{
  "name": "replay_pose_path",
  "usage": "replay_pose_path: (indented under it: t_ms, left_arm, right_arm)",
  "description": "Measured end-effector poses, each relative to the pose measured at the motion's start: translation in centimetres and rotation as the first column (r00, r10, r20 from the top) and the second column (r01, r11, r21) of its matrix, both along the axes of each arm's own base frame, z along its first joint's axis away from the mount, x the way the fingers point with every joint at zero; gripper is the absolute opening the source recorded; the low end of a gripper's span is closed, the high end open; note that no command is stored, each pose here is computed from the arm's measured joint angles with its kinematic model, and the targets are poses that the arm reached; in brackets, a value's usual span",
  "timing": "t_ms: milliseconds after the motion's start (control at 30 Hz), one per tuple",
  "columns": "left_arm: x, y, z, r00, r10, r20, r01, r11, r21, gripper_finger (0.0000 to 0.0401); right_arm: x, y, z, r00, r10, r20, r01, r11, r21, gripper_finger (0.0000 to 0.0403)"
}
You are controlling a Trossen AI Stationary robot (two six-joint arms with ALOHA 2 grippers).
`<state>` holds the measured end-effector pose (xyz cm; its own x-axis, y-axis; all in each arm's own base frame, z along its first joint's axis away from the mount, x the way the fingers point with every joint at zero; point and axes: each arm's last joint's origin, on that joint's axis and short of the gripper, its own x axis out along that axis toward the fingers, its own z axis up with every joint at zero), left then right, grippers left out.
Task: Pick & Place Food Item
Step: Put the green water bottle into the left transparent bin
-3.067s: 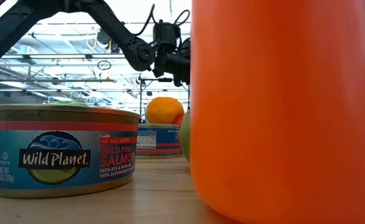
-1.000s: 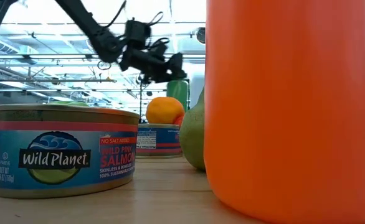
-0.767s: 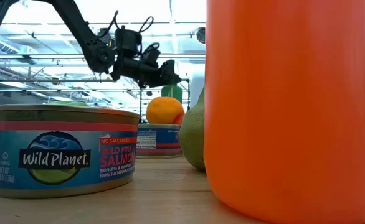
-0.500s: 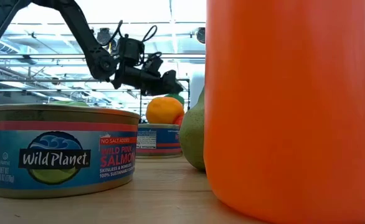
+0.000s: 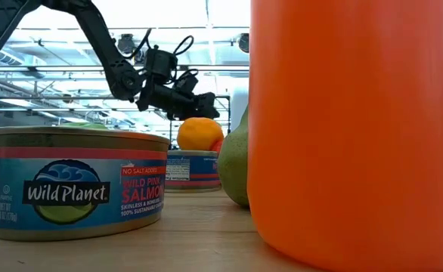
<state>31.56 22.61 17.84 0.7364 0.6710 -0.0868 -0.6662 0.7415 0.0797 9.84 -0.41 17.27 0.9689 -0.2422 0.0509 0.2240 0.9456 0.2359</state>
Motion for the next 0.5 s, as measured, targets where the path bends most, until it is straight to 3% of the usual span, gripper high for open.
replay_pose_path:
  t_ms: [267, 500]
  left_arm:
    - [0.4, -0.6, 0.0, 1.0, 0.007, -0.022, -0.007, 1.0, 0.013, 0.0345]
    - [0.3, -1.2, 1.9, 1.0, -0.003, -0.006, 0.003, 0.998, 0.069, 0.0375]
  right_arm:
    - [0.0, 0.0, 0.0, 1.0, 0.0, 0.0, 0.0, 1.0, 0.0, 0.0325]
    - [0.0, 0.0, 0.0, 1.0, 0.0, 0.0, 0.0, 1.0, 0.0, 0.0325]
